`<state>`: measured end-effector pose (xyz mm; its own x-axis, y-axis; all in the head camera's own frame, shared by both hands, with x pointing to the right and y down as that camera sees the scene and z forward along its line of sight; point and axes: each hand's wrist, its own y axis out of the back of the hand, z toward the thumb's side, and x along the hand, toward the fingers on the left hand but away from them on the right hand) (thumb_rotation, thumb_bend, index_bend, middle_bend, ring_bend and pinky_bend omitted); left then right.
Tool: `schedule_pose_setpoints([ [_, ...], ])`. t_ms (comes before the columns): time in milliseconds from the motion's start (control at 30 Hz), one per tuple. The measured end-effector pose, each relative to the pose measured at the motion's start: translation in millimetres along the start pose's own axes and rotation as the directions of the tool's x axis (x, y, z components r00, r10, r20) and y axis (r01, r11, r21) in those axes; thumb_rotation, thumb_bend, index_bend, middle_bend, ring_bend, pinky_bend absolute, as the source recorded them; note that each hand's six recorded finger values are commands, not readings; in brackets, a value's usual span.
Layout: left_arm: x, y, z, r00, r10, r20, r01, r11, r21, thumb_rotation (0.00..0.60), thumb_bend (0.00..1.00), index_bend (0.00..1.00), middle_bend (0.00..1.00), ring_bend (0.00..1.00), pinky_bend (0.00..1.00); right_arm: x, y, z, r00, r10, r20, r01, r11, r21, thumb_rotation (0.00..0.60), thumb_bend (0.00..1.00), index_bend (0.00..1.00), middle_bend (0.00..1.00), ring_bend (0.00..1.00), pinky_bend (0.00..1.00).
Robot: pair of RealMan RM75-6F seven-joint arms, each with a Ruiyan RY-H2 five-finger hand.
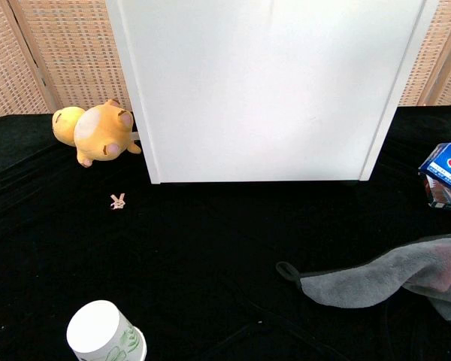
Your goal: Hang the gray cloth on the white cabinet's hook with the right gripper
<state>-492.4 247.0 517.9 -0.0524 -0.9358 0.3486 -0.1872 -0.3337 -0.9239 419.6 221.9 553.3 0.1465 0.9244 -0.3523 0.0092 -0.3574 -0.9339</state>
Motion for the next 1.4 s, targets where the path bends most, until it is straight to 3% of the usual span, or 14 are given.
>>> schedule_pose_setpoints([
  [233, -0.1, 0.5, -0.6, 1.0, 0.0, -0.002, 0.0, 1.0, -0.003, 0.6, 0.0, 0.0, 0.0, 0.0, 0.0, 0.6, -6.4, 13.1, 0.998, 0.037, -0.049, -0.038, 0.999, -0.018, 0.6, 0.0, 0.0, 0.04, 0.02, 0.0],
  [333, 0.0, -0.3, -0.3, 1.0, -0.003, -0.002, 0.003, 1.0, 0.0, 0.6, 0.0, 0.0, 0.0, 0.0, 0.0, -4.2, -12.3, 27.0, 0.992, 0.077, -0.105, -0.08, 0.996, -0.028, 0.6, 0.0, 0.0, 0.3, 0.26, 0.12],
  [367, 0.2, -0.9, -0.4, 1.0, -0.005, -0.003, 0.005, 1.0, 0.0, 0.6, 0.0, 0.0, 0.0, 0.0, 0.0, -6.6, -14.4, 33.1, 0.987, 0.092, -0.129, -0.096, 0.995, -0.03, 0.6, 0.0, 0.0, 0.41, 0.39, 0.24],
  [433, 0.9, -1.3, -0.9, 1.0, -0.006, -0.006, 0.006, 1.0, 0.0, 0.6, 0.0, 0.0, 0.0, 0.0, 0.0, -12.1, -18.8, 47.2, 0.975, 0.126, -0.181, -0.135, 0.99, -0.035, 0.6, 0.0, 0.0, 0.54, 0.55, 0.46],
  [500, 2.7, -1.5, -1.9, 1.0, -0.007, -0.011, 0.007, 1.0, 0.0, 0.6, 0.0, 0.0, 0.0, 0.0, 0.0, -19.7, -24.5, 67.9, 0.952, 0.168, -0.255, -0.186, 0.981, -0.046, 0.6, 0.0, 0.0, 0.63, 0.65, 0.65],
  [600, 5.1, -3.5, -3.4, 1.0, -0.015, -0.019, 0.015, 1.0, 0.002, 0.6, 0.0, 0.0, 0.0, 0.0, 0.0, -30.4, -35.2, 97.2, 0.903, 0.235, -0.36, -0.264, 0.964, -0.036, 0.6, 0.0, 0.02, 0.7, 0.72, 0.77],
  [767, 9.7, -7.5, -6.6, 0.999, -0.031, -0.034, 0.031, 1.0, 0.004, 0.6, 0.0, 0.0, 0.0, 0.0, 0.0, -43.5, -62.6, 139.3, 0.799, 0.346, -0.492, -0.37, 0.928, 0.051, 0.6, 0.05, 0.1, 0.77, 0.8, 0.82],
  [867, 11.8, -9.7, -7.7, 0.998, -0.039, -0.039, 0.039, 0.999, 0.007, 0.6, 0.0, 0.0, 0.0, 0.0, 0.0, -48.1, -79.9, 160.8, 0.746, 0.389, -0.54, -0.406, 0.909, 0.095, 0.6, 0.12, 0.11, 0.79, 0.81, 0.83],
  [933, 12.9, -11.3, -8.2, 0.998, -0.044, -0.042, 0.045, 0.999, 0.01, 0.6, 0.0, 0.0, 0.0, 0.0, 0.0, -49.5, -90.2, 170.4, 0.726, 0.407, -0.554, -0.414, 0.902, 0.12, 0.6, 0.13, 0.11, 0.8, 0.82, 0.84],
  [1133, 14.5, -15.5, -7.3, 0.997, -0.056, -0.043, 0.057, 0.998, 0.018, 0.6, 0.0, 0.0, 0.0, 0.0, 0.0, -56.9, -109.8, 181.6, 0.718, 0.445, -0.535, -0.433, 0.888, 0.158, 0.6, 0.17, 0.15, 0.85, 0.87, 0.94],
  [1200, 14.5, -16.2, -7.1, 0.997, -0.058, -0.044, 0.059, 0.998, 0.019, 0.6, 0.0, 0.0, 0.0, 0.0, 0.0, -60.4, -114.3, 184.2, 0.72, 0.456, -0.523, -0.437, 0.883, 0.168, 0.6, 0.2, 0.16, 0.88, 0.9, 0.99],
  [1400, 14.7, -16.1, -7.9, 0.997, -0.058, -0.046, 0.058, 0.998, 0.017, 0.6, 0.0, 0.0, 0.0, 0.0, 0.0, -73.4, -127.6, 187.8, 0.739, 0.482, -0.47, -0.45, 0.873, 0.188, 0.6, 0.3, 0.24, 0.9, 0.92, 1.0],
])
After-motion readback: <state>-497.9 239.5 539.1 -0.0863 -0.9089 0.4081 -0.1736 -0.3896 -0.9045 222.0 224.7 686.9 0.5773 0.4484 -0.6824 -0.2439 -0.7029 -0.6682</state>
